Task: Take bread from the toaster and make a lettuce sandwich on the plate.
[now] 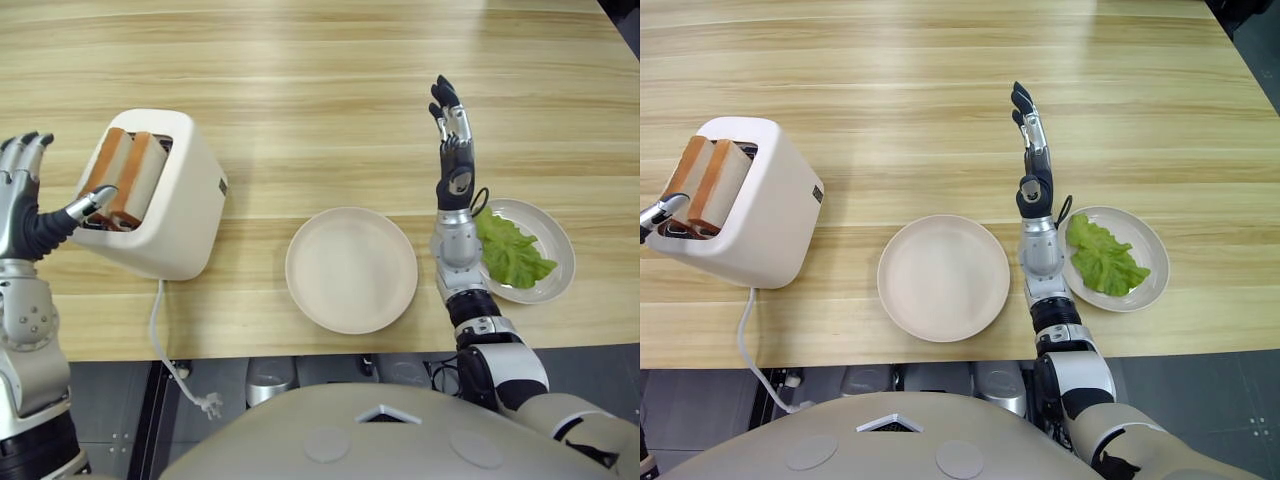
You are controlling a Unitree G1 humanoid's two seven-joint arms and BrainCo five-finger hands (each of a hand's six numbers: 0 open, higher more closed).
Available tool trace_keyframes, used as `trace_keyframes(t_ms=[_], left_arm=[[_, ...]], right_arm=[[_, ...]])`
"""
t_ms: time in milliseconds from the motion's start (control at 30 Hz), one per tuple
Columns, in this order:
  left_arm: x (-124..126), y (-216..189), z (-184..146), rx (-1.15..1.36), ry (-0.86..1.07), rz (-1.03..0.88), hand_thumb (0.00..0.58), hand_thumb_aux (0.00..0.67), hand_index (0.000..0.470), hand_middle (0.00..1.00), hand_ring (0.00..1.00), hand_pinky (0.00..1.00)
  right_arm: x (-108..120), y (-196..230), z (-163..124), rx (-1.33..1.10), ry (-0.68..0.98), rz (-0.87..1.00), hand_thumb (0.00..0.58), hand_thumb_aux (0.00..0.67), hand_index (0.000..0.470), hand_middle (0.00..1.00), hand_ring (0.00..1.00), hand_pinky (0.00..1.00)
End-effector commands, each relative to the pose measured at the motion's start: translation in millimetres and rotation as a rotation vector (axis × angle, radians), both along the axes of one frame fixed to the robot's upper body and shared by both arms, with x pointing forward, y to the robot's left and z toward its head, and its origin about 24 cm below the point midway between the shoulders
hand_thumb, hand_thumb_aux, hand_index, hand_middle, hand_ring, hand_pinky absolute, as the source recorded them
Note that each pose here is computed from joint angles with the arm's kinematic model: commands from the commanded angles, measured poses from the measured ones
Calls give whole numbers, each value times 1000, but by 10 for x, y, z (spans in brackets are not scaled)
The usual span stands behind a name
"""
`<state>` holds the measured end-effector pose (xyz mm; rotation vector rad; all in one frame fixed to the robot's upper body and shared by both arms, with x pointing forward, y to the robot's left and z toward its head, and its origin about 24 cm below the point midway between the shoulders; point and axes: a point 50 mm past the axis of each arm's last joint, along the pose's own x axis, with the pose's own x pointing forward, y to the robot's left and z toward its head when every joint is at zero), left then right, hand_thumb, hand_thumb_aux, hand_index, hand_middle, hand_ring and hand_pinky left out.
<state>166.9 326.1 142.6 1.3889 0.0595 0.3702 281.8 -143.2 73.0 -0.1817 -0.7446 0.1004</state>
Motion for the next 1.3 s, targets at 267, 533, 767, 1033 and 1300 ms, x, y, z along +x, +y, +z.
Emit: trace_keyframes(t_ms=[267,533,767,1033,1300], left_arm=[[-30,119,-264,-55,90,75,0,0,0,0,0,0],[-21,169,-257,-54,65,100,0,0,0,0,0,0],[-2,124,-293,-78,61,70,0,0,0,0,0,0],[-13,137,-168,-82,-41,81,0,0,0,0,0,0],[-26,160,-198,-94,-34,97,0,0,0,0,0,0]], right_arm=[[-1,-41,-6,7,6,-21,0,0,0,0,0,0],[-8,-43,-11,4,6,-22,0,0,0,0,0,0],[-15,-43,-15,2,6,-22,0,0,0,0,0,0],[-17,-32,-19,-2,7,-18,0,0,0,0,0,0],[-20,-30,-20,-3,6,-19,0,0,0,0,0,0]])
